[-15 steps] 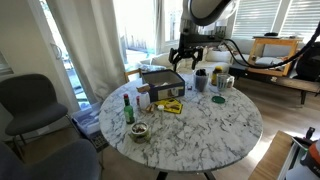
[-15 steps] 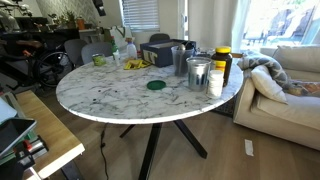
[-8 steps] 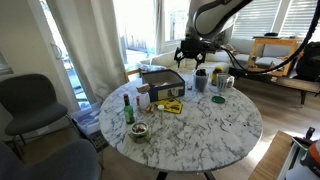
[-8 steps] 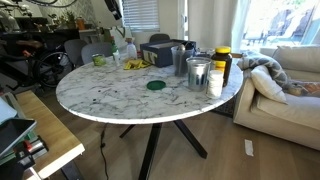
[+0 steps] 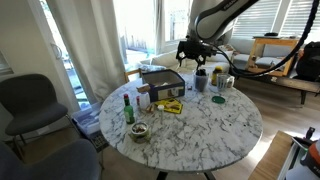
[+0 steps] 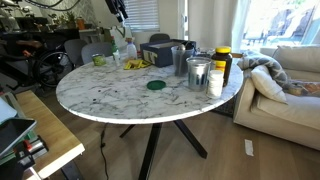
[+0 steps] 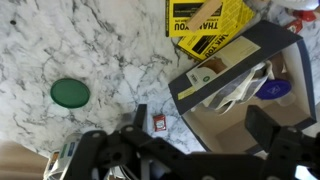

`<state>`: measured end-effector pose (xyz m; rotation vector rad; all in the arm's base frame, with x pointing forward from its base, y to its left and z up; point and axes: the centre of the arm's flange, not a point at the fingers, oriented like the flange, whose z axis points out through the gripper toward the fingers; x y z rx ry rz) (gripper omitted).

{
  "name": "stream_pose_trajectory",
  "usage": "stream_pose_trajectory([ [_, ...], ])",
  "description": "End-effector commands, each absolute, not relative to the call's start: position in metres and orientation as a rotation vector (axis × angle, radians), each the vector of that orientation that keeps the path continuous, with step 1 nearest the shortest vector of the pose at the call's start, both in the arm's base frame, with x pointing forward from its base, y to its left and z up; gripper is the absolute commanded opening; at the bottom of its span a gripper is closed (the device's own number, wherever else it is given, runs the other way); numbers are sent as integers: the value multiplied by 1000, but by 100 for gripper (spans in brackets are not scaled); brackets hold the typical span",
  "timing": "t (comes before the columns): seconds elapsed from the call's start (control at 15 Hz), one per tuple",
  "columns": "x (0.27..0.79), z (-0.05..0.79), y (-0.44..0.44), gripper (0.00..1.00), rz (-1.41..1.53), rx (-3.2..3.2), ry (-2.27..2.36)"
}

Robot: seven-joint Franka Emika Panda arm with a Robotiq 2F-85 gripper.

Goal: Move the blue box forward

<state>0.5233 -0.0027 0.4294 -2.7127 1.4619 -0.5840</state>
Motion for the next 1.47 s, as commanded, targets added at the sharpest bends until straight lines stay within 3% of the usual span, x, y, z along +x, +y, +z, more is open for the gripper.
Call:
stream_pose_trajectory([
  [0.0, 547, 394, -25, 100, -638, -2518, 1704],
  [0.53, 541, 398, -34, 100, -628, -2503, 1731],
  [0.93, 596, 346, -44, 100, -731, -2107, 1927],
  [1.2, 624, 315, -59, 100, -591, -2006, 2022],
  [1.33, 632, 310, -68, 100, -435, -1921, 2113],
  [1.4, 610, 309, -56, 100, -543, -1977, 2054],
])
